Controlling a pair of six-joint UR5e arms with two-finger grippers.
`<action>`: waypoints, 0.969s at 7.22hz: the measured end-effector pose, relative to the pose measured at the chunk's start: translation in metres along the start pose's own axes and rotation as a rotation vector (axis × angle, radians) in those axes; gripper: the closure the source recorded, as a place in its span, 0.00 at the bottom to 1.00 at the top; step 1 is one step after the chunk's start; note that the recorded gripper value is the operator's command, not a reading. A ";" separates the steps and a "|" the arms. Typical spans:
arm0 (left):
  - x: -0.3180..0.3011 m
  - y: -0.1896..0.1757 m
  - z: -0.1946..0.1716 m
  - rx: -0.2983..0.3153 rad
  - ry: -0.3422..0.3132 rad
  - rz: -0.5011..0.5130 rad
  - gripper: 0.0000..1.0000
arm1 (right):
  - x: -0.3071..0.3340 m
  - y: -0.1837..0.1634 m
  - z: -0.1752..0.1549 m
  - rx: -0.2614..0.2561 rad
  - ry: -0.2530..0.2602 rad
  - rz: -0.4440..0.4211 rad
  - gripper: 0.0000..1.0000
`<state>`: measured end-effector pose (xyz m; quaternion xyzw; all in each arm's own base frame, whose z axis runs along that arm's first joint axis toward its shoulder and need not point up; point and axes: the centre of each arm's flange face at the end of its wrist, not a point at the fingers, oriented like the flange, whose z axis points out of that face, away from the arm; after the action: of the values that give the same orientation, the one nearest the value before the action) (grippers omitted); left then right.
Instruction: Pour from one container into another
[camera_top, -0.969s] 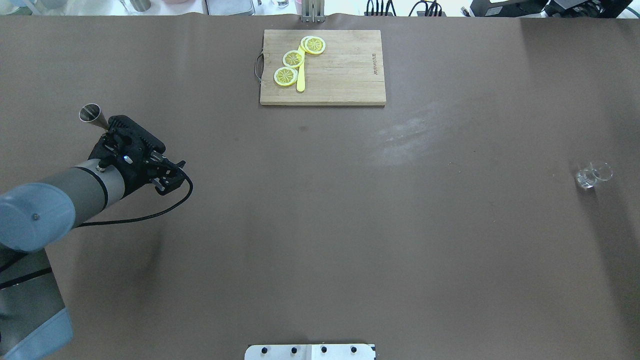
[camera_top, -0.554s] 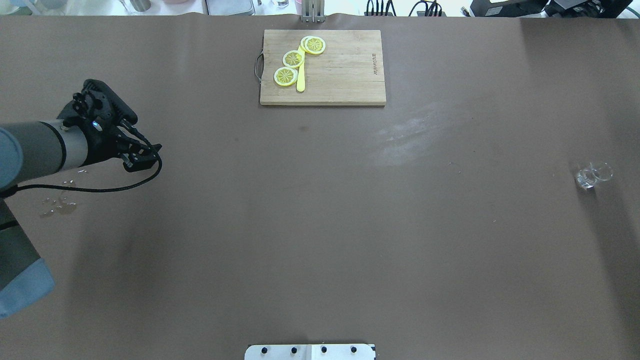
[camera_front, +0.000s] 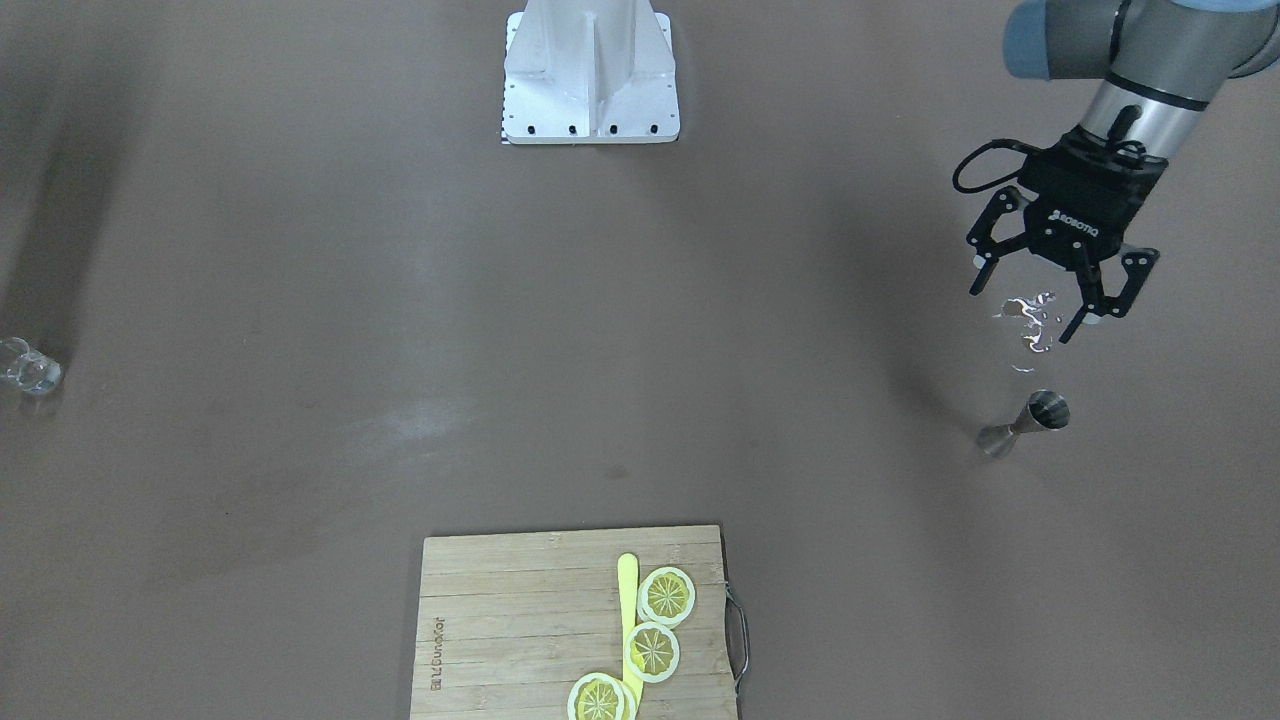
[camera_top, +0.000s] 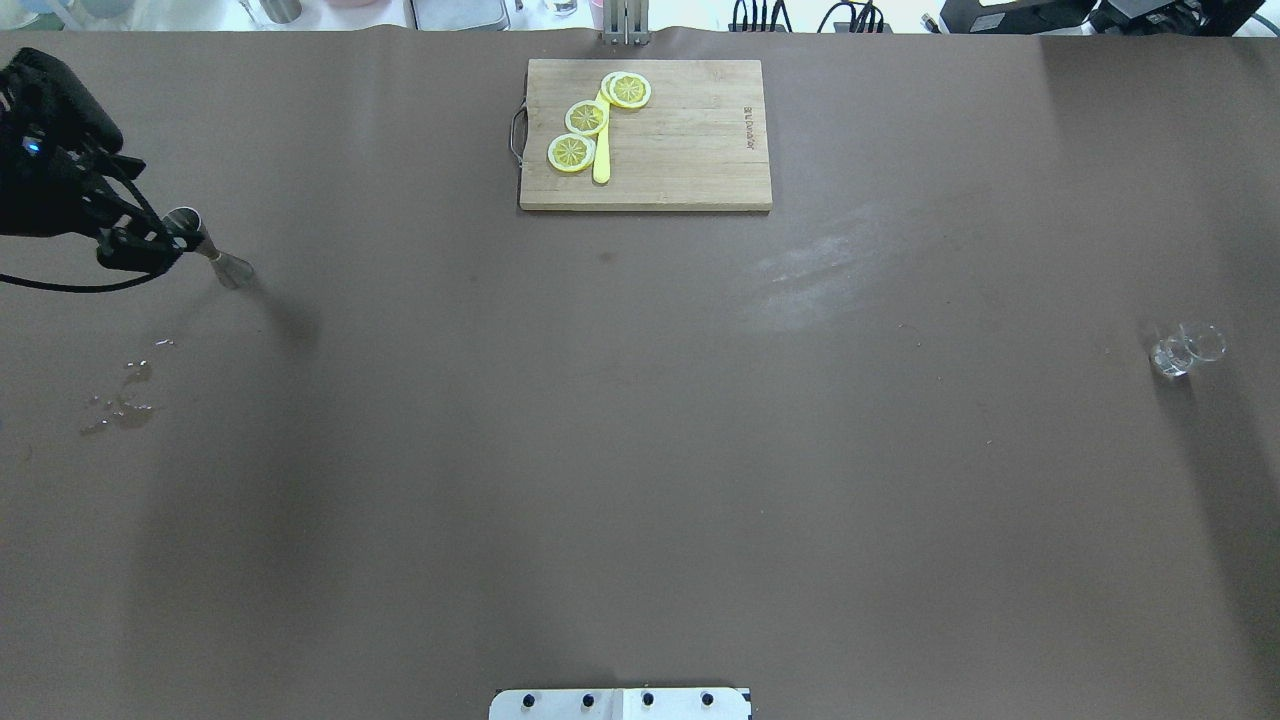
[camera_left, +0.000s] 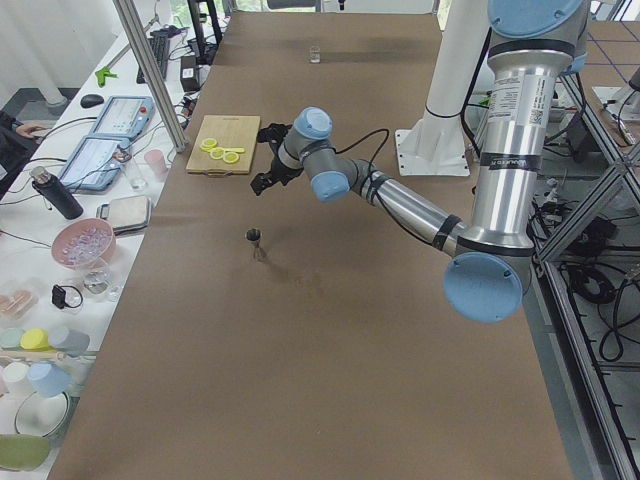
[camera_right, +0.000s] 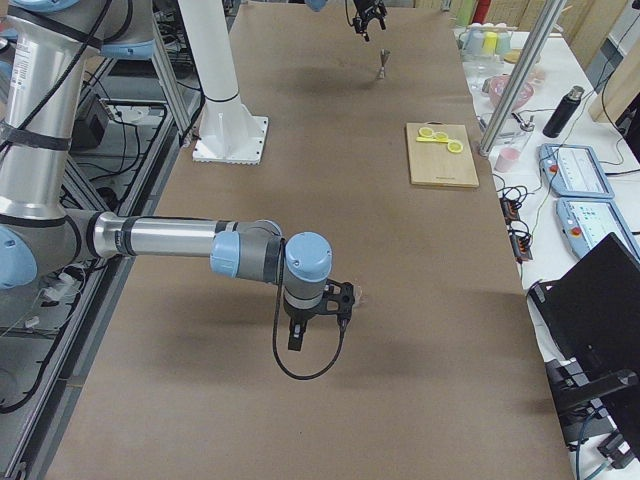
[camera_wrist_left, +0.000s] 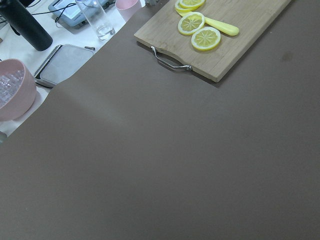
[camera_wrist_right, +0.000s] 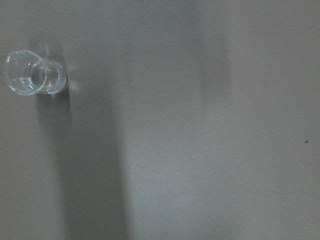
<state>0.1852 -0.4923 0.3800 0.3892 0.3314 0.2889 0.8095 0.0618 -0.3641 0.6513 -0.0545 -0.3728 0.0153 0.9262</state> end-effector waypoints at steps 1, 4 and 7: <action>-0.038 0.019 -0.011 -0.021 0.025 -0.015 0.03 | 0.000 0.000 0.000 -0.001 -0.001 0.001 0.00; -0.103 0.091 -0.035 -0.078 0.105 -0.115 0.03 | 0.000 0.002 0.002 -0.004 -0.017 0.004 0.00; -0.113 0.173 -0.050 -0.141 0.191 -0.255 0.03 | -0.004 0.003 0.000 0.001 -0.042 0.001 0.00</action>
<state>0.0413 -0.4608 0.5331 0.2570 0.4325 0.2420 0.8297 0.0592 -0.3610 0.6478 -0.0539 -0.3922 0.0171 0.9181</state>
